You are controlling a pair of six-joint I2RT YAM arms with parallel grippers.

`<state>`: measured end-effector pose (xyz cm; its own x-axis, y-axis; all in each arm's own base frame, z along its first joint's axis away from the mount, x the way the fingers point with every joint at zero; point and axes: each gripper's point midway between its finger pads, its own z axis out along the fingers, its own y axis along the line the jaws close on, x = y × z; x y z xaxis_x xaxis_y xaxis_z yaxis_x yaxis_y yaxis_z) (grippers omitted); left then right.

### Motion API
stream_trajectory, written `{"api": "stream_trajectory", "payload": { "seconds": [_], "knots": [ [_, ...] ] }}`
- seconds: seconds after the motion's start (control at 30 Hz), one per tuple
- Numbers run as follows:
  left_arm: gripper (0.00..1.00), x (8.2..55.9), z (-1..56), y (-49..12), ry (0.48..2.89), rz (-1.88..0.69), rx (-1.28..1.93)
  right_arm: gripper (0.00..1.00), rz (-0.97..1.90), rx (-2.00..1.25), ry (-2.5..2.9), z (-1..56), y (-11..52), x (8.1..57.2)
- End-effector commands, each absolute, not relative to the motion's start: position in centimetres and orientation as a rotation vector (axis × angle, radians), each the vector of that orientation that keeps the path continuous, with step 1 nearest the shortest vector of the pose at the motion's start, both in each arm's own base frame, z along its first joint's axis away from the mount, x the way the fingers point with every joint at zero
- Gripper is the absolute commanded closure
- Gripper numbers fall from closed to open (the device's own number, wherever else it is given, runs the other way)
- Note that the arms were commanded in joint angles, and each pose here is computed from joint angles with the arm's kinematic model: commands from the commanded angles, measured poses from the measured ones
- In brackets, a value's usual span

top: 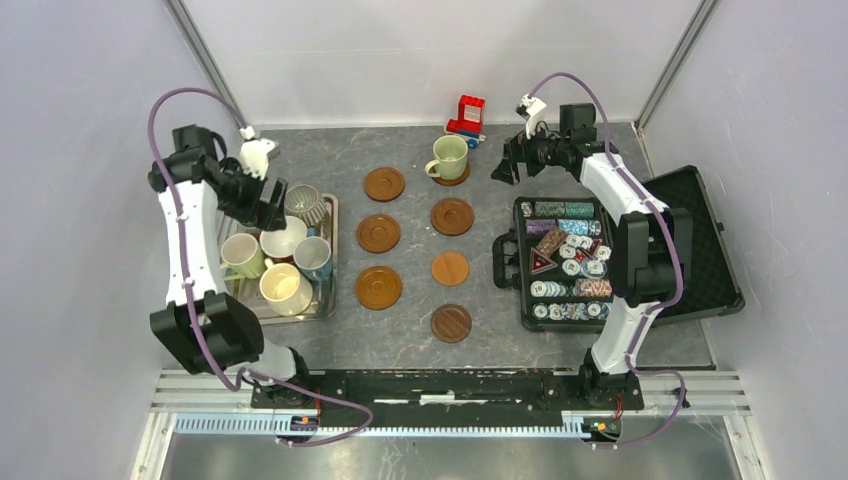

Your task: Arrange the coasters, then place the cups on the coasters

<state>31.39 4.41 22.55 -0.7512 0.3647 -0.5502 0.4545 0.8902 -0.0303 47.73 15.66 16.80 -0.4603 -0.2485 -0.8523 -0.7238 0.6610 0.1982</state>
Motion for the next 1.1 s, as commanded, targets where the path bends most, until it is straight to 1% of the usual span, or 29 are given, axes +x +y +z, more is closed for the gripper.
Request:
{"api": "stream_trajectory", "payload": {
  "seconds": [0.0,0.13,0.27,0.43,0.5,0.7,0.93,1.07],
  "knots": [
    [0.00,26.9,22.2,7.3,2.544,-0.110,0.752,0.02,0.754,-0.845,1.937,18.8,17.4,47.6],
    [0.01,24.5,20.9,10.7,2.598,-0.093,0.777,0.02,0.743,-0.884,1.929,19.0,18.1,47.5],
    [0.02,22.7,19.7,13.7,2.602,-0.039,0.832,0.02,0.691,-0.905,1.937,19.2,18.0,47.8],
    [0.05,21.4,17.3,17.5,2.610,0.029,0.925,0.02,0.660,-0.918,1.956,19.4,17.7,48.2],
    [0.06,21.2,16.5,18.5,2.610,0.018,0.935,0.02,0.638,-0.914,1.954,19.7,17.6,48.4],
    [0.11,21.5,14.5,20.7,2.559,-0.016,1.015,0.02,0.572,-0.899,1.953,20.1,17.1,48.6],
    [0.18,24.3,12.9,21.6,2.479,-0.078,1.026,0.02,0.501,-0.887,1.952,20.3,17.1,48.7],
    [0.23,24.9,11.7,21.1,2.436,-0.145,1.041,0.02,0.492,-0.903,1.951,20.3,17.3,48.3]
  ]
}}
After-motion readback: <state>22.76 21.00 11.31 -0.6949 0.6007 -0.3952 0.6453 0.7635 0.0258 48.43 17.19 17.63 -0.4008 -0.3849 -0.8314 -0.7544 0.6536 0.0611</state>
